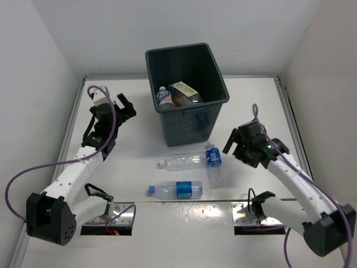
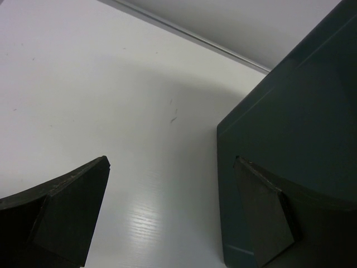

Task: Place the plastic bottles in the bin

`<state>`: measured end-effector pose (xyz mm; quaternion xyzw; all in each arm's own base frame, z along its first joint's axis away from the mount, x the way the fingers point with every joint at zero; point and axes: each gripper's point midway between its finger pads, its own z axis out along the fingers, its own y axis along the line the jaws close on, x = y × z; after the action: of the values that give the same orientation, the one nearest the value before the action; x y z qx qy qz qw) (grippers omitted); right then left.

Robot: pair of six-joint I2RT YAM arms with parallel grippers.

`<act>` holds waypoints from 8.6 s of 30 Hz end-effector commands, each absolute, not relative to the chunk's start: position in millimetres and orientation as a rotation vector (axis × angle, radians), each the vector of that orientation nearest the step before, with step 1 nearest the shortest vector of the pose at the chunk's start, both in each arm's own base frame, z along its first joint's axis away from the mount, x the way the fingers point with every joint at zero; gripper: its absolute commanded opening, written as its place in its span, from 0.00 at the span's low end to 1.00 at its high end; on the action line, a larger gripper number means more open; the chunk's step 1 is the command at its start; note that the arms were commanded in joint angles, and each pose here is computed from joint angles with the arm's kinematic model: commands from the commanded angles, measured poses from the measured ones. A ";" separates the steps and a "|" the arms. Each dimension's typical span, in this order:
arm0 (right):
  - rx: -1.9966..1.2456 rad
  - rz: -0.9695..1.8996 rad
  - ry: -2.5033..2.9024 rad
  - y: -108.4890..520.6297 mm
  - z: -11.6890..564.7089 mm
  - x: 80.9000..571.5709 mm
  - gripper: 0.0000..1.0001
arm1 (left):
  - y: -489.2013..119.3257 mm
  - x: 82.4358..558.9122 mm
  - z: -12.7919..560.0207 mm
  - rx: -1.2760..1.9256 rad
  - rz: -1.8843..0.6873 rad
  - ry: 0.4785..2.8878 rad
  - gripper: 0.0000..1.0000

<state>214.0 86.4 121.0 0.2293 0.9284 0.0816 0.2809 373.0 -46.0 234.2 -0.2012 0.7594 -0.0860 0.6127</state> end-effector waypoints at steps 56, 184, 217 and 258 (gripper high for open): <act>0.684 0.526 1.655 86.6 450.9 398.3 0.40 | -36.4 356.2 198.3 -0.511 -0.152 1.793 1.00; 0.206 0.189 1.988 52.9 341.9 186.3 1.00 | -243.0 151.0 44.8 -2.240 -0.937 1.759 1.00; 0.220 0.197 2.033 55.4 322.9 182.6 1.00 | -192.2 186.7 87.0 -2.006 -0.997 1.591 0.00; 0.261 0.183 1.992 42.0 310.3 176.7 1.00 | -57.1 228.0 511.3 -0.855 -0.434 1.229 0.00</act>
<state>173.9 44.4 311.6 0.0999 0.8389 0.0830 0.5286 221.4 -48.4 482.2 -0.4334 0.5470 -0.2196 0.6816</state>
